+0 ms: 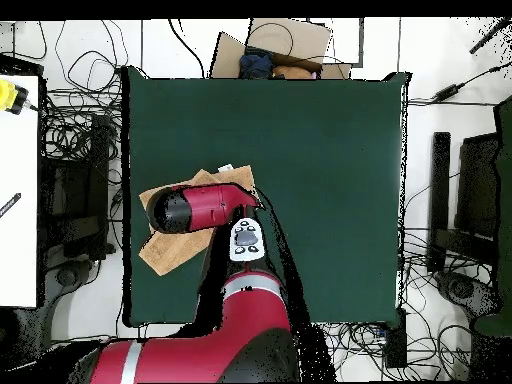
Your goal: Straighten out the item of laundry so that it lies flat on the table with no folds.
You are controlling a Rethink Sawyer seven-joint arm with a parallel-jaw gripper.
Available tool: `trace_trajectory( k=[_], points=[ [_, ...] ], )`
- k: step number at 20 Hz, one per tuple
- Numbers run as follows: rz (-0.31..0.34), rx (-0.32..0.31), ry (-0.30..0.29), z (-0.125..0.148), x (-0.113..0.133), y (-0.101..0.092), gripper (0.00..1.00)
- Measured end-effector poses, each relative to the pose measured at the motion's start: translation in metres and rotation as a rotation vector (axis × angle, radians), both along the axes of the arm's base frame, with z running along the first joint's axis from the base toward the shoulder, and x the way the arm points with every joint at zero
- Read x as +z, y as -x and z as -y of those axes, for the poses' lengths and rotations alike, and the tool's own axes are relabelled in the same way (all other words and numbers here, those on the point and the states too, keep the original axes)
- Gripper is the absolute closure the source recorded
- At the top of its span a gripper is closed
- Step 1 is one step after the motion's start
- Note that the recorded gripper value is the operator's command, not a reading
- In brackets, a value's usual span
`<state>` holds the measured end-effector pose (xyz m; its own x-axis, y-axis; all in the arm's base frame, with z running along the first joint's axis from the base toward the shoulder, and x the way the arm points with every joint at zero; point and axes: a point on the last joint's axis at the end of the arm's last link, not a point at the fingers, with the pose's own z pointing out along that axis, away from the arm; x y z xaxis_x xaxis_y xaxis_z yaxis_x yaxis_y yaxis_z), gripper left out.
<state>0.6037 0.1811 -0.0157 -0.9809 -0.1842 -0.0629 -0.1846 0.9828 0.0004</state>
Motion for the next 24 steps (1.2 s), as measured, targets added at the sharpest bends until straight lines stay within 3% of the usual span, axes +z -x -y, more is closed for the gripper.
trace_trajectory(
  k=[5,9,13,16,19,21,24],
  points=[
    [-0.019,0.005,0.008,-0.001,-0.011,0.008,0.0],
    [-0.025,0.008,0.052,-0.006,-0.023,0.021,0.0],
    [-0.014,-0.118,0.062,-0.019,-0.034,0.03,0.0],
    [-0.019,-0.3,0.056,-0.023,-0.029,0.03,0.0],
    [-0.023,-0.378,0.052,-0.026,-0.025,0.031,0.0],
    [-0.032,-0.483,0.04,-0.032,-0.02,0.035,0.0],
    [-0.04,-0.553,0.032,-0.038,-0.013,0.041,0.0]
  ],
)
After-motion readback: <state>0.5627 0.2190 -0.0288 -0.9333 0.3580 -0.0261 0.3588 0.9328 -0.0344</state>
